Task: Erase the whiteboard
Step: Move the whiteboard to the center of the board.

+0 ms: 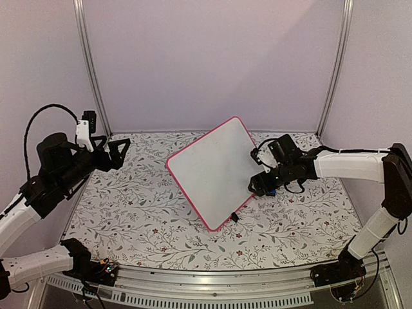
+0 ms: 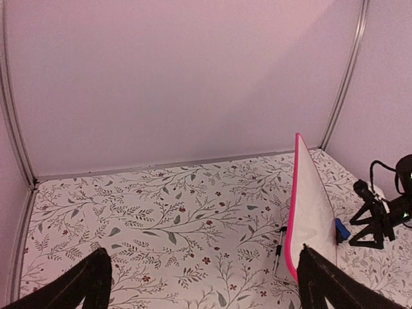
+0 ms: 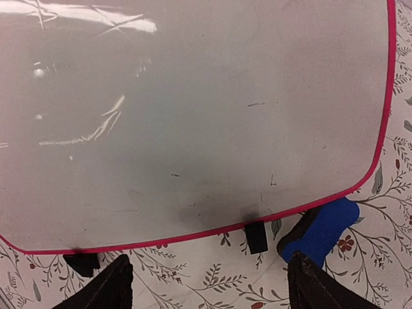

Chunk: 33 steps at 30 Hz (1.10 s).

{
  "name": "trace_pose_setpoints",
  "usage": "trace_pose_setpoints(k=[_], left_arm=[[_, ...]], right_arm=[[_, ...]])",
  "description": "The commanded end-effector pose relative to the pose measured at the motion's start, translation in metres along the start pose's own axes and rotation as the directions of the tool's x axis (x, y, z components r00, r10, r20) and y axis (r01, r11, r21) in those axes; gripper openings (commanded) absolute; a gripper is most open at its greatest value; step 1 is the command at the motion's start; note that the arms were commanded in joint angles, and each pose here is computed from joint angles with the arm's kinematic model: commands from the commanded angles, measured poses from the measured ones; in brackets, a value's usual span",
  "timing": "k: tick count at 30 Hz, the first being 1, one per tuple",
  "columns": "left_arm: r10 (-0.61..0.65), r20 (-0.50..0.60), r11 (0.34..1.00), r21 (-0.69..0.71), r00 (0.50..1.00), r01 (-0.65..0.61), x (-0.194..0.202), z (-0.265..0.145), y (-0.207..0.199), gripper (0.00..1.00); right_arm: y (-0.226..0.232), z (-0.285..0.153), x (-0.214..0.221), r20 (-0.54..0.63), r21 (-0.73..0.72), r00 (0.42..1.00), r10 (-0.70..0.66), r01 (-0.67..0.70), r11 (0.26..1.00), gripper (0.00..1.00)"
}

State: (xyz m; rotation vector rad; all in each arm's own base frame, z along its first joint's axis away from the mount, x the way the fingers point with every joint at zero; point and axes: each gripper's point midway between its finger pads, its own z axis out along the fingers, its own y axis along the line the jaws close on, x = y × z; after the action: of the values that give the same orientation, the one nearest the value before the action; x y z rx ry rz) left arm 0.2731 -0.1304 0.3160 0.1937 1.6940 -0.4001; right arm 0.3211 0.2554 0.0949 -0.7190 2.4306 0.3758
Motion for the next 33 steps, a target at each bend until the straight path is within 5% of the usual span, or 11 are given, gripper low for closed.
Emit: trace_pose_setpoints(k=[1, 33], left_arm=[[0.002, 0.007, 1.000, 0.006, 1.000, -0.002, -0.001, 0.000, -0.002, 1.00], [0.011, -0.055, 0.999, -0.031, 0.998, -0.013, 0.014, 0.011, 0.003, 1.00]], right_arm=[[-0.012, 0.018, 0.023, -0.071, 0.057, 0.997, -0.017, 0.021, 0.998, 0.81], [-0.036, 0.062, 0.035, -0.074, 0.069, 0.996, -0.048, 0.053, 0.996, 0.35]])
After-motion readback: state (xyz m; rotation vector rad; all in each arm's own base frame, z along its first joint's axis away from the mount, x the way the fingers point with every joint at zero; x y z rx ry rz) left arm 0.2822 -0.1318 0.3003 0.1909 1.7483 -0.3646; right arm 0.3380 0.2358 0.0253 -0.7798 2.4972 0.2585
